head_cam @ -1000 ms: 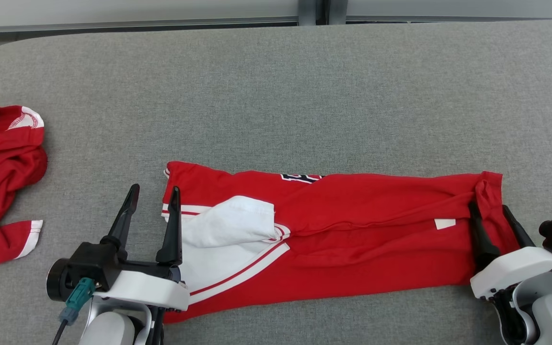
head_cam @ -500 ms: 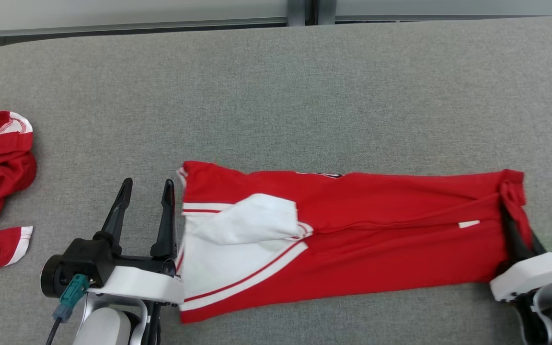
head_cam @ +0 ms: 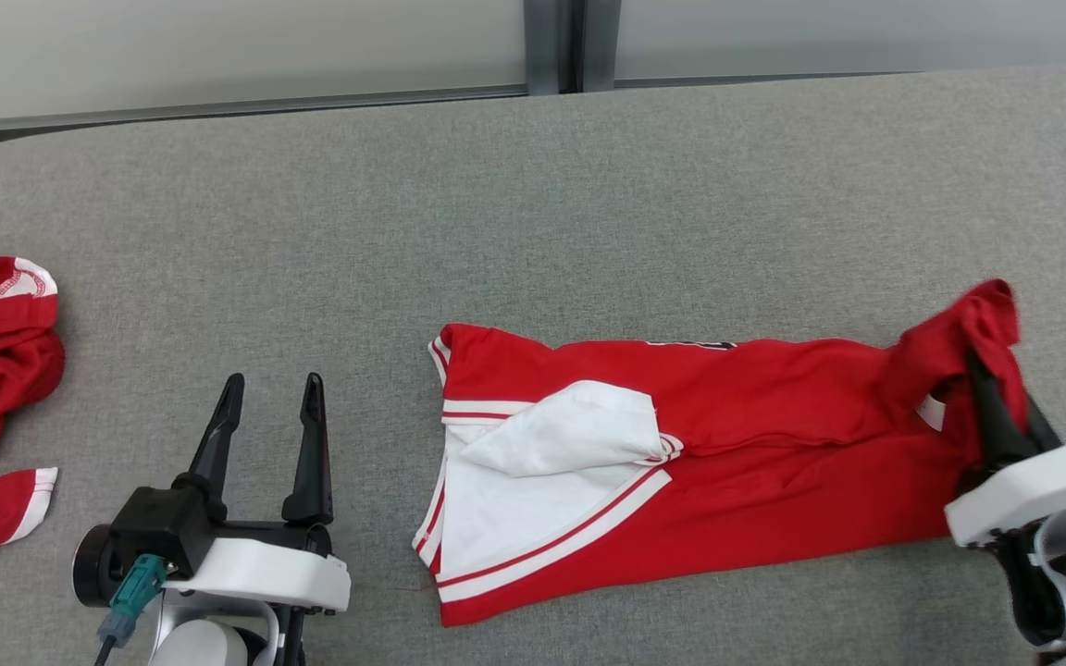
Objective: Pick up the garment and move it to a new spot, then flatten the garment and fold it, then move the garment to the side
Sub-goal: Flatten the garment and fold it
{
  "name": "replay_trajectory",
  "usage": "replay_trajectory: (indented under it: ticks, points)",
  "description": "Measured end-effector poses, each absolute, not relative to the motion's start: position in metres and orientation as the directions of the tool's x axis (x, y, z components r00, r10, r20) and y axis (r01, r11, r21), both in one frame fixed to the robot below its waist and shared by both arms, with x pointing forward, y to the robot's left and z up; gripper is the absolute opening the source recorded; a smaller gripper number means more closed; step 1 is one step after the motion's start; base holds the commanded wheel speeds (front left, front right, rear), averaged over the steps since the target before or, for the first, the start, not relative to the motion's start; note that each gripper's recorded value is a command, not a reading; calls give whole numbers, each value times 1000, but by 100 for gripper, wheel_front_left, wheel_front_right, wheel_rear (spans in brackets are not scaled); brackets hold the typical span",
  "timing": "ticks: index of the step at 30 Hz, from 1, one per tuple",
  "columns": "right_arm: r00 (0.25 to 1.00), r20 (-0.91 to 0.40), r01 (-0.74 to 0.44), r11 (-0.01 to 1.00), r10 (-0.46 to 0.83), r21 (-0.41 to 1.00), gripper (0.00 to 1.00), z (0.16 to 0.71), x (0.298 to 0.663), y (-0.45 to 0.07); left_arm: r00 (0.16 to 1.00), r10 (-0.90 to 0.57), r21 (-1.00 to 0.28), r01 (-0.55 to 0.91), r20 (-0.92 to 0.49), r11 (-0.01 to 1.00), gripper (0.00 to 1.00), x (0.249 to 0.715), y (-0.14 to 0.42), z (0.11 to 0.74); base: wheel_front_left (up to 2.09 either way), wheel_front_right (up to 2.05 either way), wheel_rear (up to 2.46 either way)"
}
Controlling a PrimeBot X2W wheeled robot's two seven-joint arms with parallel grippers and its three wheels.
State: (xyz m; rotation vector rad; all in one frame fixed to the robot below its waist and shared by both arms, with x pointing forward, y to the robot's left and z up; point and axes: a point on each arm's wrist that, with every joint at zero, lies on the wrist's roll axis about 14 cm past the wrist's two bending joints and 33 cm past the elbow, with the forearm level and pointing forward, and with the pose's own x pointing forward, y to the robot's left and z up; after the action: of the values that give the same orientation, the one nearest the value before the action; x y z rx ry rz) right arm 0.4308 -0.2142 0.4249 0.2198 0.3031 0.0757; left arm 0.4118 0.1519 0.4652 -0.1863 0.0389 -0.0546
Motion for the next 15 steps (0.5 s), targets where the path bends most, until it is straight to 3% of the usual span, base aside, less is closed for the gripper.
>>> replay_trajectory:
  ticks: [6, 15]
  points:
    - [921, -204, -252, 907, 332, 339, 0, 465, 430, -117, 997, -77, -186, 73, -18, 980, 100, 410, 145, 471, 0, 0, 0]
    - [761, -163, -501, 728, 628, 468, 0, 469, 403, 16, 999, -47, -186, 41, -28, 982, 100, 403, 155, 469, 0, 0, 0]
